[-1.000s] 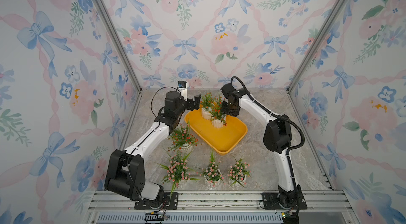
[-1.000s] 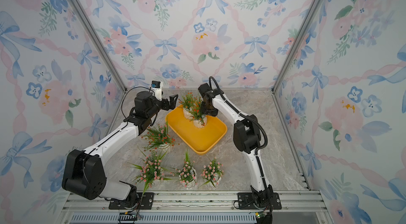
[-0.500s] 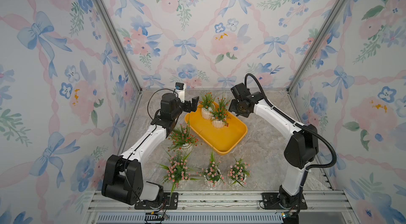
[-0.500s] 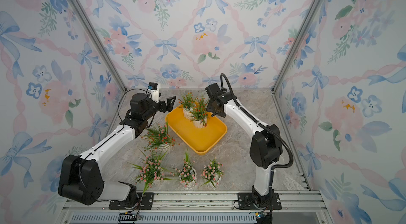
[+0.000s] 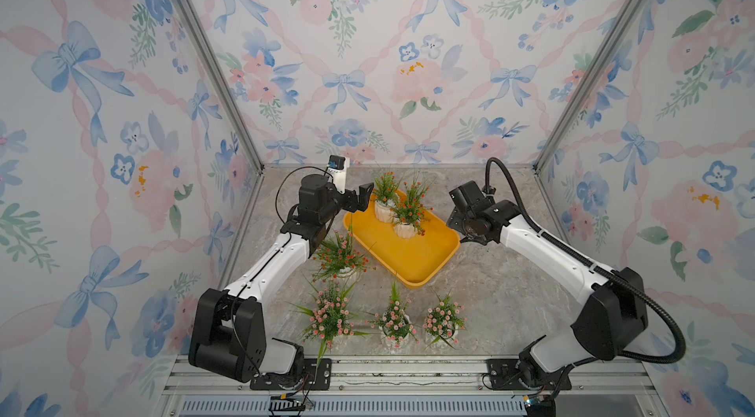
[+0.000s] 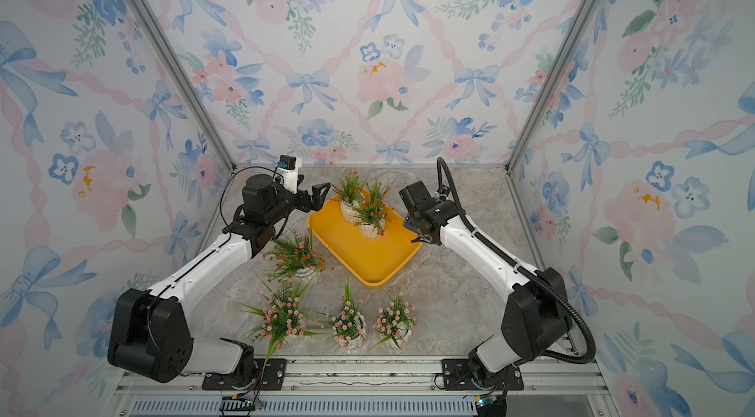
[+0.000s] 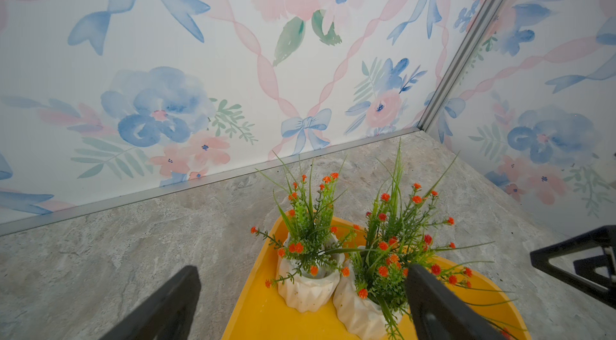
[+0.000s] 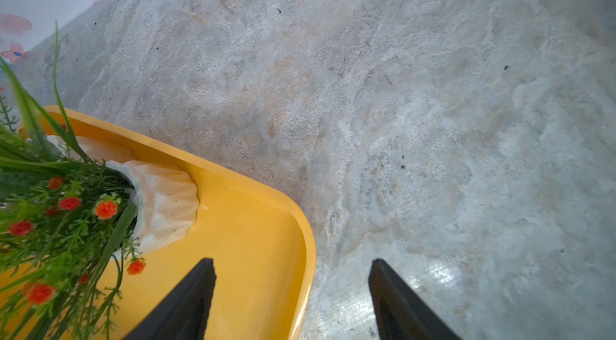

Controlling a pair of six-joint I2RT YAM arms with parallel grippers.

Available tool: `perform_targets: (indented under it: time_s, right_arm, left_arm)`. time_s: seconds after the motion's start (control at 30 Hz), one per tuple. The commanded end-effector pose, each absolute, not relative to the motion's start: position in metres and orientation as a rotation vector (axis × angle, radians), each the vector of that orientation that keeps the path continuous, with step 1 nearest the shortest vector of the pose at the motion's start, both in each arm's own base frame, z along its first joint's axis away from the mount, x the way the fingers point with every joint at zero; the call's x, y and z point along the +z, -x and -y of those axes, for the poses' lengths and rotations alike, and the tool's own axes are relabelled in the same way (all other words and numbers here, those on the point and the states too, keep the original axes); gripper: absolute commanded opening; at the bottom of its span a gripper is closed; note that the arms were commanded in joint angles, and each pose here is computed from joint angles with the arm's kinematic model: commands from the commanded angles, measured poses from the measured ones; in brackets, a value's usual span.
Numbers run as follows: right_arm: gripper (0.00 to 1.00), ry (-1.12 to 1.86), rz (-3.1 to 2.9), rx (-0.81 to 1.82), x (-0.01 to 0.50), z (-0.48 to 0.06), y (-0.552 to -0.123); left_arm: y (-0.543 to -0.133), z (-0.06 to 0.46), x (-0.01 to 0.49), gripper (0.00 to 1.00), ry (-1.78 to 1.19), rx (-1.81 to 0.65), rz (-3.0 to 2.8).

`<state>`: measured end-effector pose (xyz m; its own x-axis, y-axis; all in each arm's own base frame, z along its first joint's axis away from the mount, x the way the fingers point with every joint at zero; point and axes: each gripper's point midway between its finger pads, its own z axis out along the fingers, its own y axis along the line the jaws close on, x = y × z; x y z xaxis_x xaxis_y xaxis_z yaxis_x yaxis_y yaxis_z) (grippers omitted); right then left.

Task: Put the potted gypsophila into the storage box
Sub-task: Pick up the baby's breath potted plant from the center of the board.

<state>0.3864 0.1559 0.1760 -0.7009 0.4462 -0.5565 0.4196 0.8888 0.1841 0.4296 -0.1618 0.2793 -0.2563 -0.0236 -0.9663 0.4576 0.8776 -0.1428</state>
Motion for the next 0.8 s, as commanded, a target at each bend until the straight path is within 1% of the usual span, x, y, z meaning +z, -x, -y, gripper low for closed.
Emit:
perform_targets:
  time_s: [0.0,0.2,0.37,0.57,0.77]
  right_arm:
    - [0.76,-0.615,-2.474,-0.013,0.176,-0.143,-0.355]
    - [0.76,-0.6,-2.553,0.027,0.167,-0.13,-0.278]
    - [0.77,-0.625,-2.525,0.175,0.162,-0.125,-0.222]
    - [0.75,-0.613,-2.514,0.189,0.152,-0.116,-0.184]
    - [0.75,-0.48,-2.606,0.134,0.14,-0.128,-0.158]
  left_arm:
    - [-0.421,0.169,0.29,0.98,-0.323,-0.512,-1.764]
    - [-0.398,0.197,0.3,0.98,-0.337,-0.654,-1.757]
    - [-0.359,0.228,0.287,0.98,-0.444,-0.779,-1.822]
    - [-0.321,0.241,0.283,0.98,-0.489,-0.891,-1.838]
    - [-0.291,0.237,0.277,0.98,-0.492,-0.93,-1.843]
